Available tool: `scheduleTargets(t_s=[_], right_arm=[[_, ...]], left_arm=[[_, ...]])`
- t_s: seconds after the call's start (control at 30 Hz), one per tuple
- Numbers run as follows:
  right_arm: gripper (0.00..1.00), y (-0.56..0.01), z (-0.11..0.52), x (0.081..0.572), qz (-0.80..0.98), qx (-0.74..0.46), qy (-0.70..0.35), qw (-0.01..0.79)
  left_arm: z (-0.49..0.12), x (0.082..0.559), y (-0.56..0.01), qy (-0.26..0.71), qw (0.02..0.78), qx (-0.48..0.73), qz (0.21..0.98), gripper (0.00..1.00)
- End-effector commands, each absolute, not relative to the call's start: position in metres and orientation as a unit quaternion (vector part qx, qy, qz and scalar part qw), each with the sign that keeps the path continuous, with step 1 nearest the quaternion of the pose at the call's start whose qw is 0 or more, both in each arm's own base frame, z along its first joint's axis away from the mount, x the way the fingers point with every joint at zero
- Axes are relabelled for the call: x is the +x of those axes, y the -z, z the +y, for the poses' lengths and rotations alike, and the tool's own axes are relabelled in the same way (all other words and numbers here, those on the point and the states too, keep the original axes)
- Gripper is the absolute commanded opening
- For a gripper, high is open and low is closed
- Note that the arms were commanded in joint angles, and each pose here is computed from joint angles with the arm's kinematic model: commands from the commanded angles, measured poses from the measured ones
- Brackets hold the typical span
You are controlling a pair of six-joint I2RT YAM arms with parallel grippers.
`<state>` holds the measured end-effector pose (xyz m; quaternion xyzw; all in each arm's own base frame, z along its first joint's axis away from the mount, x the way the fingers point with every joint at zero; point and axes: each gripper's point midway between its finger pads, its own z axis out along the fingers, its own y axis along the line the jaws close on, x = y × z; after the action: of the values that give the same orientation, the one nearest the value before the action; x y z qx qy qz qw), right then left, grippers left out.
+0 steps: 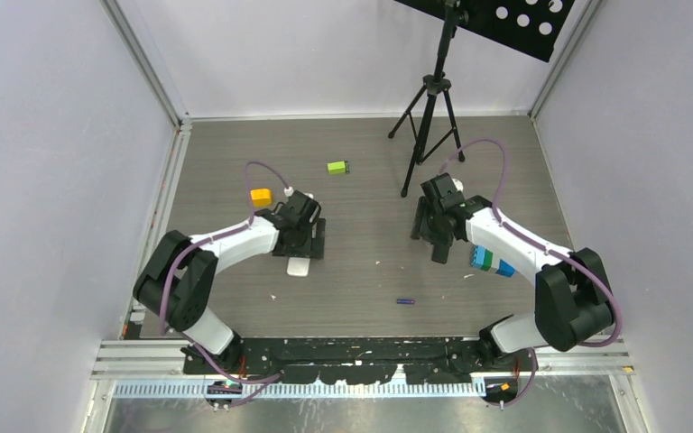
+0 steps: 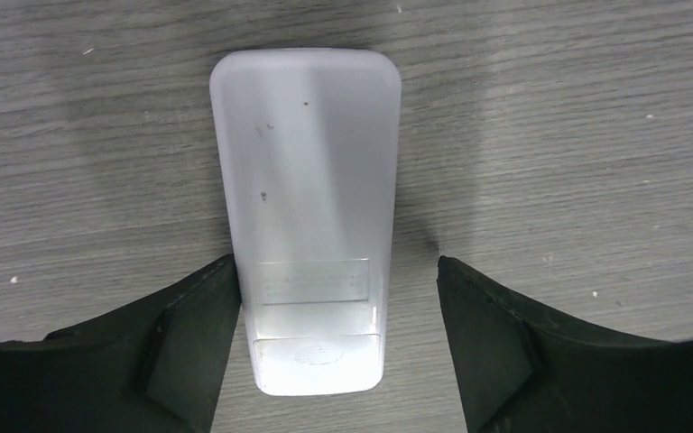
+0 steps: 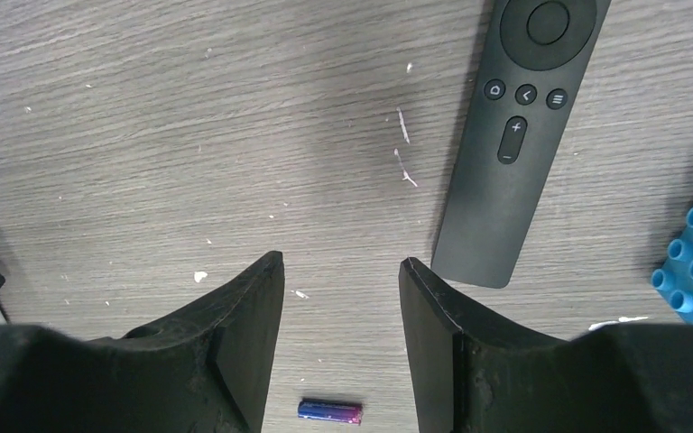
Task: Load the batteries into the remote control
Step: Pick up the remote control from the center of the board.
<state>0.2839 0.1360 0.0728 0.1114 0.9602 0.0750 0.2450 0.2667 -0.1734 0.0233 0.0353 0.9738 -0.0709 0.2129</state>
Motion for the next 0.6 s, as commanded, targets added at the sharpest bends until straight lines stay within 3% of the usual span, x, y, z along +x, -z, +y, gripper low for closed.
scheduleTargets(t_s=[0.0, 0.2, 0.4, 0.57], right_arm=[[0.55, -0.087, 0.146, 0.289, 0.950, 0.118, -0.112, 0.265], [0.54, -0.107, 0.181, 0.281, 0.927, 0.082, -0.232, 0.281], [0.52, -0.141, 0.234, 0.273, 0.866, 0.071, -0.386, 0.309], [0.56, -0.153, 0.275, 0.269, 0.845, 0.077, -0.391, 0.356]], left_arm=[[-0.167, 0.266, -0.013, 0.009, 0.216, 0.040, 0.976, 0.76], [-0.167, 0.267, -0.014, -0.005, 0.225, 0.026, 0.974, 0.63], [-0.207, 0.273, -0.039, 0.098, 0.235, -0.001, 0.967, 0.51], [-0.242, 0.289, -0.071, 0.182, 0.251, -0.038, 0.950, 0.46]])
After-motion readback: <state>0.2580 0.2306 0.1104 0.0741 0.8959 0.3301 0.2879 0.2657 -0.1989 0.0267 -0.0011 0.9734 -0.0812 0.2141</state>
